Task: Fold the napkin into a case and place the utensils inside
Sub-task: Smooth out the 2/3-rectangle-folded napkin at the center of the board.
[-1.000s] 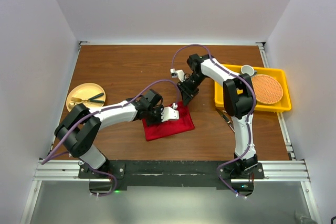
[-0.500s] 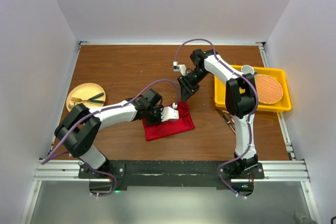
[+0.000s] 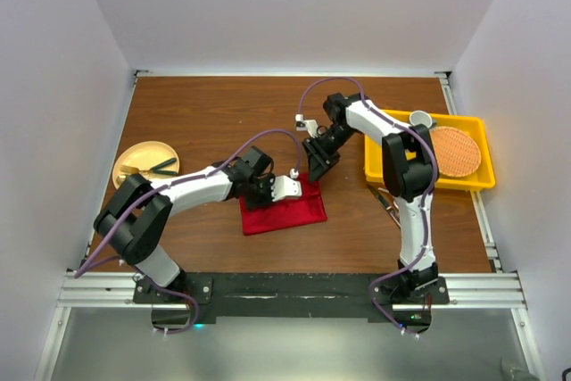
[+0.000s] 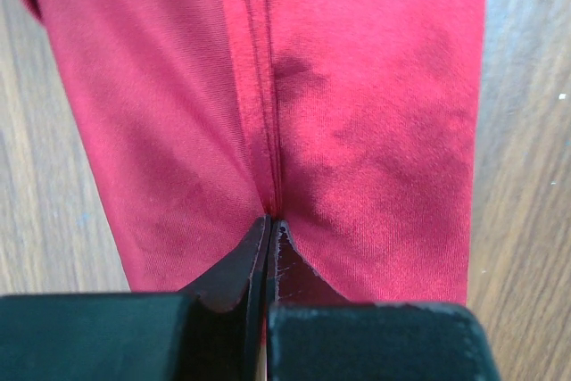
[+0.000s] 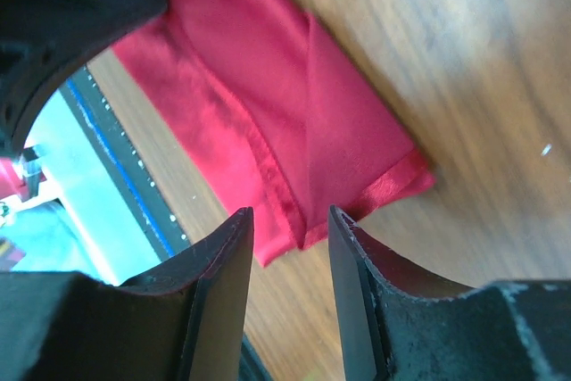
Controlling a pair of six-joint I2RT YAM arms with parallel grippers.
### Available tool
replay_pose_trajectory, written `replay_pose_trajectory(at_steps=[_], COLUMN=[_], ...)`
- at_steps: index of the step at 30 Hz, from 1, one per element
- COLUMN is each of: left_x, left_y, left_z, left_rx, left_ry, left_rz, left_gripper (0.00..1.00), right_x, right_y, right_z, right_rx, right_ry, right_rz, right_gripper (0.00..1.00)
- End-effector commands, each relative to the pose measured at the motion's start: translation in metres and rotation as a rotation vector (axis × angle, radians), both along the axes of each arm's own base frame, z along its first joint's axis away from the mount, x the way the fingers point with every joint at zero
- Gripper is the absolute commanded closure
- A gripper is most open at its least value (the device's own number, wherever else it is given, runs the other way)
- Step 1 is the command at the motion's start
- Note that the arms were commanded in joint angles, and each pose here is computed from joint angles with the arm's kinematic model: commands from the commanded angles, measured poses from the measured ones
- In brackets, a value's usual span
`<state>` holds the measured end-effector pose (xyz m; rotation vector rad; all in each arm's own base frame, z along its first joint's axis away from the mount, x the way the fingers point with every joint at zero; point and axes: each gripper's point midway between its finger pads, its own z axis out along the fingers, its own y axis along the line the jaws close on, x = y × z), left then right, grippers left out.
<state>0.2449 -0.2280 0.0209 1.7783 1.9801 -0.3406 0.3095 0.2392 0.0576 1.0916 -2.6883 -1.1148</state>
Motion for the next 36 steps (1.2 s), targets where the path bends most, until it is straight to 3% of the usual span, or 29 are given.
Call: replay_pose_trajectory(at_steps=[1,13,18,20,23,27,32,36], left_x=[0.011,0.020,0.024,0.026,0.023,0.017,0.014,0.012], left_y=[-0.006,-0.013,-0.010,-0.010,-0.009,-0.005,-0.001,-0.001], left_z=[0.013,0.024,0.022,0.021,0.016,0.005,-0.005,-0.007], left_rx=[-0.025,-0.051,-0.045,-0.046,-0.042,-0.029,-0.011,-0.011], left_ry=[0.002,-0.001,-0.003,-0.003,0.005,0.016,0.024,0.028], left_rz=[0.035,0.070,0.099,0.107,0.096,0.071,0.067,0.071], left_gripper=[1.00,1.00,1.00,1.00,1.00,1.00,1.00,1.00], right_x=[-0.009,-0.038,-0.043,-0.050,-0.048,-0.017,0.019,0.030], right_y=[0.007,0.008,0.005,0.003,0.004,0.026,0.041,0.034], right_z=[0.043,0.041,0.039,0.030,0.030,0.067,0.089,0.058], right_rx=[0.099,0.129,0.130,0.116,0.117,0.227,0.283,0.170], right_ry=[-0.039,-0.044,-0.040,-0.033,-0.032,-0.055,-0.084,-0.079], right_rz=[0.011,-0.027,-0.023,-0.027,-0.050,-0.117,-0.234,-0.308], right_gripper=[0.57,0.67,0.86,0.89,0.89,0.86,0.72,0.65])
